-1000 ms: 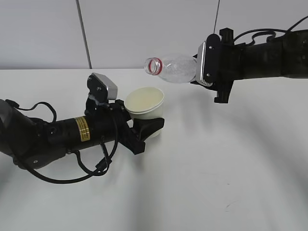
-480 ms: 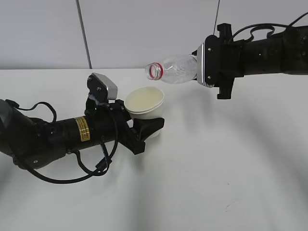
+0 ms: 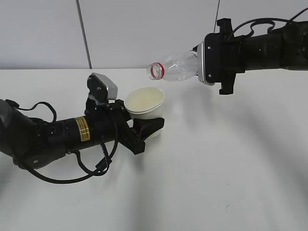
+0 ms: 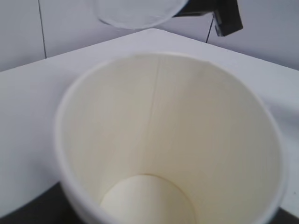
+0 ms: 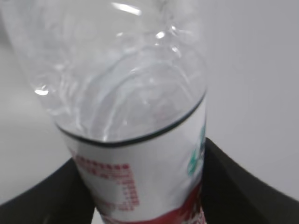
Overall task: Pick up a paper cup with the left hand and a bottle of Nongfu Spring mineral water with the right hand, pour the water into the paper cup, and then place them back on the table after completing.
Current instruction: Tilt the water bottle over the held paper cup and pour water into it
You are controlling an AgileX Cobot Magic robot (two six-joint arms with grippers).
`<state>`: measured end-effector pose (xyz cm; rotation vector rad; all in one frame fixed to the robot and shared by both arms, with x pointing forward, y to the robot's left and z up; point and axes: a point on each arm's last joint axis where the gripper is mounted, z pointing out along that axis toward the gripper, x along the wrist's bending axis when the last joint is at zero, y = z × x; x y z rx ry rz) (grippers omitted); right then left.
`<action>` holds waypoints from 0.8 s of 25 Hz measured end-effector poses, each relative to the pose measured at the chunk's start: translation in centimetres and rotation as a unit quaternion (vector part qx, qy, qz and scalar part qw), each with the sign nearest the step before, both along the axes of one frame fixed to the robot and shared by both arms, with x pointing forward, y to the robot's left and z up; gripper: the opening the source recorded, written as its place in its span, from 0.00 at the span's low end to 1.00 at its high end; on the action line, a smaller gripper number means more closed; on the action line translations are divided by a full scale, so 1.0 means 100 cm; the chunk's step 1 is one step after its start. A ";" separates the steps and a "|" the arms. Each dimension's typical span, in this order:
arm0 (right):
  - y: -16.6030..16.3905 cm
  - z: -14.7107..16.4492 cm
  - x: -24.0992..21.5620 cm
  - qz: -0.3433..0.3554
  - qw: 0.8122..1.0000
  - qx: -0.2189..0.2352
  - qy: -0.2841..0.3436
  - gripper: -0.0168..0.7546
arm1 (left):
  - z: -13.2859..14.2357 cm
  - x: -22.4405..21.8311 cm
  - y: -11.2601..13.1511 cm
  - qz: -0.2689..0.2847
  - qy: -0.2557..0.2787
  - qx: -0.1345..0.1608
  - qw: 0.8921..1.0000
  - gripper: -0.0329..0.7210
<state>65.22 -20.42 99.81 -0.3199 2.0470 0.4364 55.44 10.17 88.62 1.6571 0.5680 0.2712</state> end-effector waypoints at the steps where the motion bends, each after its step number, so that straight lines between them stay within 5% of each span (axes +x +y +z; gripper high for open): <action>1: 0.000 0.001 0.000 0.001 1.000 -0.001 -0.002 0.59 | 0.000 0.000 0.000 0.000 0.000 0.000 1.000 0.59; 20: 0.000 0.002 0.001 0.015 0.999 -0.030 -0.018 0.59 | 0.000 0.000 0.000 0.000 0.000 0.000 1.000 0.59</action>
